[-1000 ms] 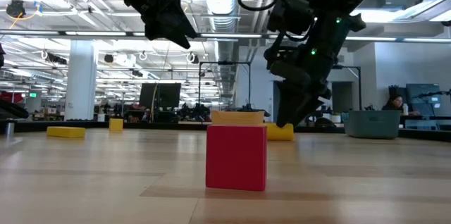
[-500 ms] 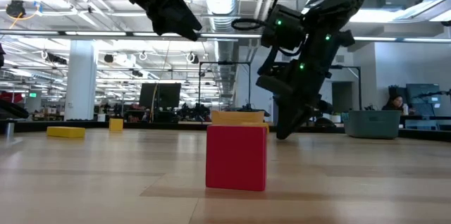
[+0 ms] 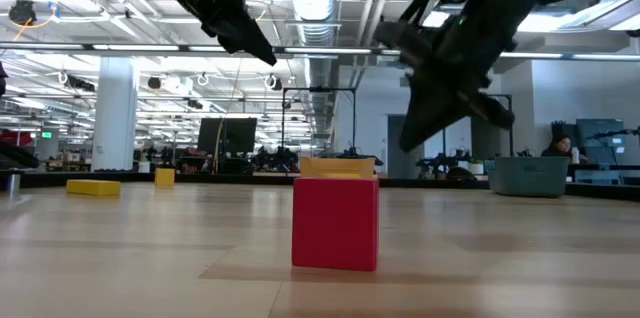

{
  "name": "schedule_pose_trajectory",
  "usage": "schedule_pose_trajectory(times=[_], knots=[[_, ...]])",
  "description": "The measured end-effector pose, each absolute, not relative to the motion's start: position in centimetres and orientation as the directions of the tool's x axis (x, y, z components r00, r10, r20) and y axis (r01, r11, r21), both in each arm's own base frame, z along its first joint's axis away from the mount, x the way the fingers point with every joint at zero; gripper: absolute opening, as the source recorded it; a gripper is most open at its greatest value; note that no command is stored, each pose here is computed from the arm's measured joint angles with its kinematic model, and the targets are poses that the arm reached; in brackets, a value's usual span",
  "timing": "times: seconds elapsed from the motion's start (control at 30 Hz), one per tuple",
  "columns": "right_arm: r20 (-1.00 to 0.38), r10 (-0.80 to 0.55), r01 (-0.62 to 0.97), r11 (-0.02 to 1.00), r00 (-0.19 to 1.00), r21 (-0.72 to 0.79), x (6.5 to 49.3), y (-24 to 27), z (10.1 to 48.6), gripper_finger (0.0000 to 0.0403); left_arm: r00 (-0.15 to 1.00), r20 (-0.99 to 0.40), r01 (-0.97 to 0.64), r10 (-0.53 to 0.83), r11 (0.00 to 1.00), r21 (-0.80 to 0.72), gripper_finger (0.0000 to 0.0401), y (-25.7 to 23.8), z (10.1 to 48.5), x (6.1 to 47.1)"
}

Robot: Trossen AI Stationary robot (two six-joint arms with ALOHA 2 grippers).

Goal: Sort & place blocks by color
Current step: Put the right yellow block into the yellow bin

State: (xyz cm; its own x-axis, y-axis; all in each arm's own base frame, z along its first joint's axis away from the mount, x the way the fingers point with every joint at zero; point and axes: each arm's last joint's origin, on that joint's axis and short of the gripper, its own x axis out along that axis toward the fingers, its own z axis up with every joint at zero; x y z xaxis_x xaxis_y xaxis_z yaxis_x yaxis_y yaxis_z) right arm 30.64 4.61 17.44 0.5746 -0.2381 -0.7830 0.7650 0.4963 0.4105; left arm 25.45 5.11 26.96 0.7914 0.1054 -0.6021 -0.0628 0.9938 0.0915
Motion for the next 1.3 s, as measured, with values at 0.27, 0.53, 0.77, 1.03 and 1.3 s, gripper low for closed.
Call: schedule_pose_trajectory(times=[0.27, 0.53, 0.77, 1.03, 1.3], knots=[[-0.744, -0.336, 0.796, 0.431, 0.578, 0.424, 29.7, 5.6, 18.5, 0.0006, 0.849, -0.525, -0.05, 0.06, 0.998, 0.034, 0.0293, 6.2, 27.7, 25.7], [-0.699, -0.406, 0.797, 0.44, 0.588, 0.414, 30.8, 1.3, 19.0, 0.0075, 0.866, -0.487, -0.119, 0.11, 0.993, 0.013, 0.0293, 7.6, 27.0, 27.1], [-0.703, -0.42, 0.787, 0.521, 0.574, 0.332, 31.0, -4.1, 19.3, 0.0131, 0.773, -0.588, -0.35, 0.236, 0.933, -0.086, 0.0293, 11.1, 22.7, 28.8], [-0.718, -0.344, 0.72, 0.621, 0.606, 0.31, 30.2, -9.7, 19.4, 0.0168, 0.741, -0.586, -0.398, 0.328, 0.917, 0.009, 0.0293, 15.1, 17.9, 30.6], [-0.663, -0.285, 0.616, 0.711, 0.693, 0.338, 29.6, -13.6, 19.6, 0.017, 0.719, -0.634, -0.404, 0.285, 0.914, -0.048, 0.0293, 16.6, 14.6, 32.9]])
